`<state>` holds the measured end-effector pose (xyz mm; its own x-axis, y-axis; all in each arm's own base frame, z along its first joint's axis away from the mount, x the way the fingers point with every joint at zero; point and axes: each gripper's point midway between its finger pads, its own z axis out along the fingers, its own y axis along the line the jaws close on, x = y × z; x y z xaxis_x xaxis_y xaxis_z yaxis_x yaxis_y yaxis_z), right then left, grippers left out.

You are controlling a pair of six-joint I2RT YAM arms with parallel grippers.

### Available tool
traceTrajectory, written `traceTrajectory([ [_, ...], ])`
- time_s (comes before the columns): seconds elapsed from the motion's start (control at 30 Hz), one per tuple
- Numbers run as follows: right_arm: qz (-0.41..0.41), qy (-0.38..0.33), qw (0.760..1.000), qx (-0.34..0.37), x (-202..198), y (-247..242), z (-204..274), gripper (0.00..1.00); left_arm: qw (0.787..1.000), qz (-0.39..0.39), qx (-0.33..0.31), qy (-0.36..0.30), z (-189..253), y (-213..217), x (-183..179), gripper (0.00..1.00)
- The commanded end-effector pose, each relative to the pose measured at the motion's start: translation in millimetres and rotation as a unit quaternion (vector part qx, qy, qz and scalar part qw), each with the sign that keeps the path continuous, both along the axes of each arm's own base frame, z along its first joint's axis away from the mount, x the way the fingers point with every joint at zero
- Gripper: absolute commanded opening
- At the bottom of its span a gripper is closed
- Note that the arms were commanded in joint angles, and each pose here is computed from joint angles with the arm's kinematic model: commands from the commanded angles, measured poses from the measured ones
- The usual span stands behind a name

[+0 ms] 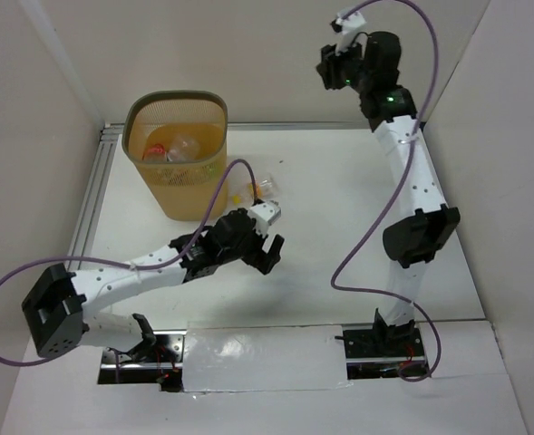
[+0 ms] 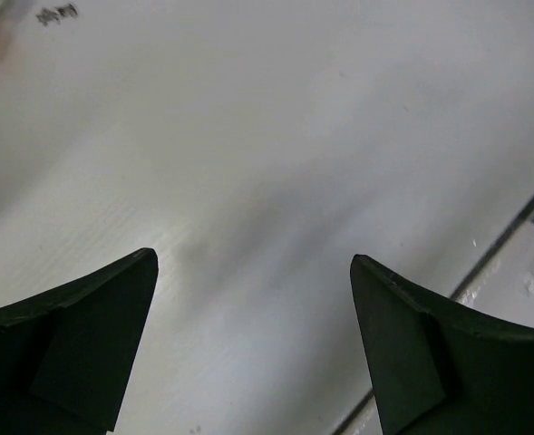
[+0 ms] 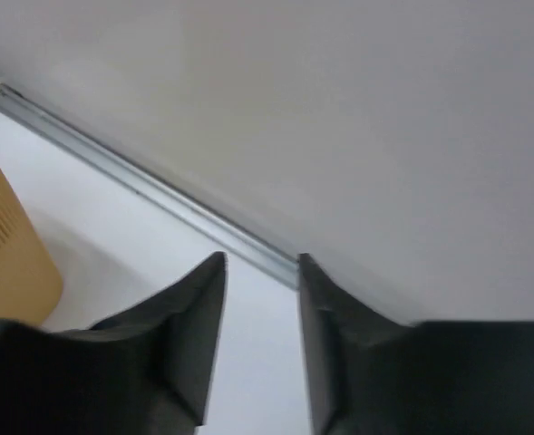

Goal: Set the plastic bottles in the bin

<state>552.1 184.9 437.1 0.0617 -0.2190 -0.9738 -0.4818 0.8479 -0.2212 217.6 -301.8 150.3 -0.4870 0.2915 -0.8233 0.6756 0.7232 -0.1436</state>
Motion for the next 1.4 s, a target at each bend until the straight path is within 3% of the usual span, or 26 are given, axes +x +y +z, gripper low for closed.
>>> traceTrajectory([
  [0.0,0.054,0.086,0.995,0.007,-40.7,-5.8,-21.1,0.50,0.999,-0.010,-0.014,-0.037,24.9,-17.1,35.2,1.00],
  [0.07,0.051,0.126,0.991,0.005,-42.7,-38.5,-40.4,0.64,0.999,0.011,0.001,-0.036,27.7,-24.8,65.4,1.00],
  [0.13,0.036,0.183,0.982,0.014,-45.6,-74.4,-69.6,0.86,0.998,0.022,0.014,-0.052,43.1,-33.2,91.0,1.00],
  [0.17,0.039,0.199,0.979,0.020,-49.5,-82.0,-79.2,0.97,0.998,0.022,0.039,-0.040,23.7,-40.4,100.0,1.00],
  [0.2,0.052,0.230,0.971,0.025,-56.9,-86.1,-101.9,1.00,0.998,0.034,0.046,-0.034,21.1,-38.8,114.0,1.00],
  [0.27,0.053,0.275,0.959,0.030,-65.1,-101.8,-138.7,1.00,0.995,0.058,0.081,-0.027,11.0,-39.5,142.4,1.00],
  [0.5,0.055,0.338,0.938,0.049,-96.5,-121.1,-196.7,1.00,0.979,0.132,0.153,-0.038,3.1,-29.1,206.6,1.00],
  [0.63,0.054,0.338,0.939,0.043,-107.8,-129.1,-205.8,1.00,0.971,0.141,0.187,-0.040,-14.5,-14.7,230.8,1.00],
  [0.97,0.057,0.368,0.927,0.040,-120.6,-135.4,-235.6,1.00,0.955,0.159,0.248,-0.033,-59.0,33.1,269.8,1.00],
  [1.23,0.063,0.370,0.926,0.030,-129.3,-135.2,-233.0,1.00,0.951,0.160,0.265,-0.009,-104.4,39.0,279.8,1.00],
  [1.33,0.063,0.367,0.928,0.029,-133.6,-134.6,-232.4,1.00,0.953,0.158,0.258,0.003,-113.0,35.7,277.4,0.95],
  [1.37,0.061,0.374,0.925,0.034,-135.4,-134.1,-235.5,1.00,0.954,0.153,0.259,0.009,-117.3,35.6,274.3,0.82],
])
